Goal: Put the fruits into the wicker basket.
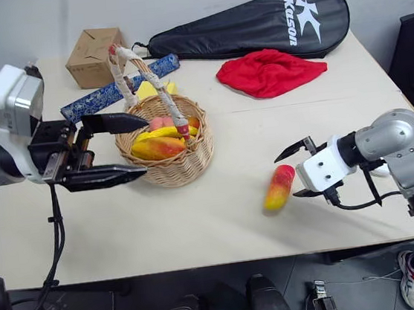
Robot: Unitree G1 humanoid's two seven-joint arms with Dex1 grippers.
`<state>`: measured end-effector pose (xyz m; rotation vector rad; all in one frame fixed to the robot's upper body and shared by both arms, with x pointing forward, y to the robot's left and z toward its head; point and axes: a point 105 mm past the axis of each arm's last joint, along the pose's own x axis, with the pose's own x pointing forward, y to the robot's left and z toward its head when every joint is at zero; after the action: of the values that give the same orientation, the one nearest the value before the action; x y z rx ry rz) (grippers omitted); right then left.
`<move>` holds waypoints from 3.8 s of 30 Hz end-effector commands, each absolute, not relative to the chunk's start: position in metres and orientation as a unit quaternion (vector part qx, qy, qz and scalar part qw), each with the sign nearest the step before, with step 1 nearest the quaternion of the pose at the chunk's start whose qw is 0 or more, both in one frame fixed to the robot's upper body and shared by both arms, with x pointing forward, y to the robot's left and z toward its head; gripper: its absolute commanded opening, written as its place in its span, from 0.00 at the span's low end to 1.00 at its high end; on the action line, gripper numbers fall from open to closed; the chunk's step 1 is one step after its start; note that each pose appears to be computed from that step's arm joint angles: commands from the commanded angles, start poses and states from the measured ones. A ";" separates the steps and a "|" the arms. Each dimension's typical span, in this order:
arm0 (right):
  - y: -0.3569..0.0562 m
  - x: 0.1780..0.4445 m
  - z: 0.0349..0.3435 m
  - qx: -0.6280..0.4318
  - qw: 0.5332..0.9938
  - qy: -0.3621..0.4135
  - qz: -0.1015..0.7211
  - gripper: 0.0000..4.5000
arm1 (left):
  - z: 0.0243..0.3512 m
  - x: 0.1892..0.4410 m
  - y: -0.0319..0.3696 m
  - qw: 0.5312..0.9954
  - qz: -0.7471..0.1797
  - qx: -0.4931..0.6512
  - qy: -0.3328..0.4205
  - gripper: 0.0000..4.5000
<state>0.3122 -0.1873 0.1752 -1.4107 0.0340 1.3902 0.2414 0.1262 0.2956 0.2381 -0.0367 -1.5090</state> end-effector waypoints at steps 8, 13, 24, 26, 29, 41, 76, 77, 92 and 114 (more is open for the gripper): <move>-0.183 0.320 0.165 -0.577 0.543 0.017 0.610 0.71 | 0.295 0.229 0.124 0.695 -0.703 0.151 0.000 1.00; -0.187 0.315 0.165 -0.545 0.569 0.025 0.615 0.36 | 0.291 0.233 0.127 0.696 -0.700 0.159 0.006 1.00; -0.171 0.362 0.260 -0.350 0.794 -0.046 0.495 0.20 | 0.302 0.241 0.147 0.737 -0.658 0.153 -0.008 1.00; -0.152 0.373 0.270 -0.322 0.807 -0.061 0.491 0.20 | 0.305 0.242 0.155 0.753 -0.640 0.150 -0.012 1.00; -0.113 0.387 0.286 -0.270 0.819 -0.086 0.499 0.20 | 0.310 0.244 0.171 0.783 -0.606 0.139 -0.017 1.00; -0.026 0.407 0.303 -0.157 0.814 -0.065 0.555 0.43 | 0.311 0.235 0.181 0.815 -0.562 0.139 -0.026 1.00; -0.015 0.340 0.254 0.058 0.784 0.005 0.618 0.75 | 0.309 0.244 0.196 0.839 -0.527 0.128 -0.038 1.00; -0.013 0.342 0.254 0.056 0.787 0.003 0.614 0.75 | 0.309 0.244 0.196 0.839 -0.528 0.127 -0.038 1.00; -0.019 0.343 0.259 0.020 0.797 -0.041 0.602 0.06 | 0.309 0.248 0.191 0.833 -0.536 0.128 -0.042 1.00; -0.293 0.305 0.269 0.032 0.967 -0.123 0.219 0.06 | 0.291 0.272 0.138 0.782 -0.613 0.077 -0.086 1.00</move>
<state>0.3168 -0.2906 0.2492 0.0861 -0.1406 0.4560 0.2720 0.1377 0.2841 0.1350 -0.1413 -1.3354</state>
